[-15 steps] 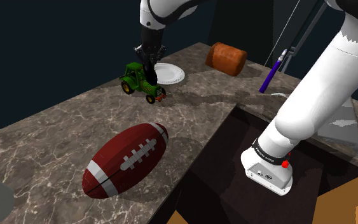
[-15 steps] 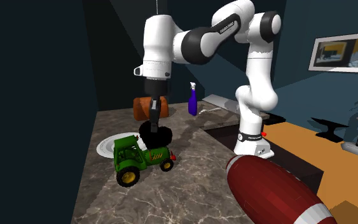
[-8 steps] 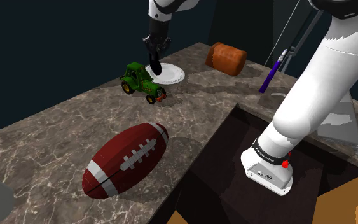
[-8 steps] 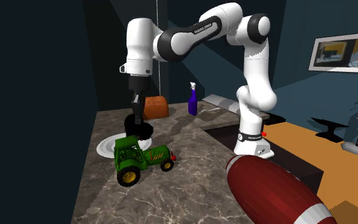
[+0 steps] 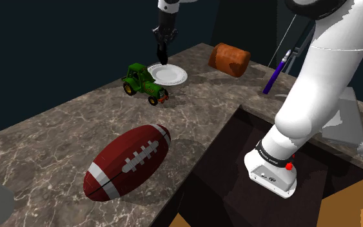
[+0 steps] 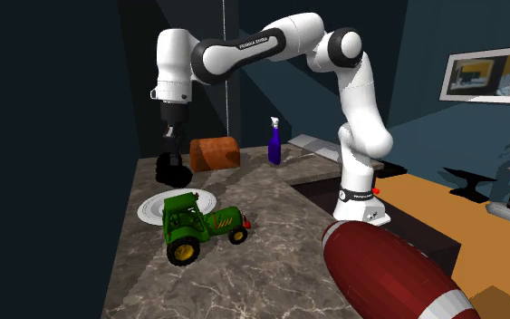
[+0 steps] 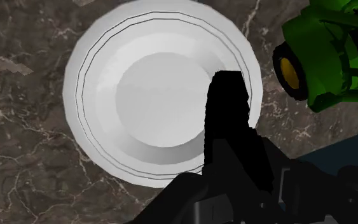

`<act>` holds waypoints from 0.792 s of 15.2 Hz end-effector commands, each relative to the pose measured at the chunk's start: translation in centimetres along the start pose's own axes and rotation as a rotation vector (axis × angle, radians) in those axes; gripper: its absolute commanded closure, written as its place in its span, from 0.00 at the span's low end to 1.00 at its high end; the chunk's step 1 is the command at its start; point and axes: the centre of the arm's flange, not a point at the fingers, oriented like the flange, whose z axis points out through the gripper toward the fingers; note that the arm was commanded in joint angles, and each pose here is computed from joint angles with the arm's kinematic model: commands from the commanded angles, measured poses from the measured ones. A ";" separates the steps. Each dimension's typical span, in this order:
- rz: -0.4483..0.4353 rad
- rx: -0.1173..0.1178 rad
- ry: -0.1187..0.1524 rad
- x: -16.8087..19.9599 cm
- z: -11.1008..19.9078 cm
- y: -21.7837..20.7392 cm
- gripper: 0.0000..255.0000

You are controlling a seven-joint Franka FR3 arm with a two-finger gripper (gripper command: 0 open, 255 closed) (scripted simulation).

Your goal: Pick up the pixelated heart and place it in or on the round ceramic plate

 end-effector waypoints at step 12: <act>-0.001 0.000 0.000 3.6 4.0 4.1 1.00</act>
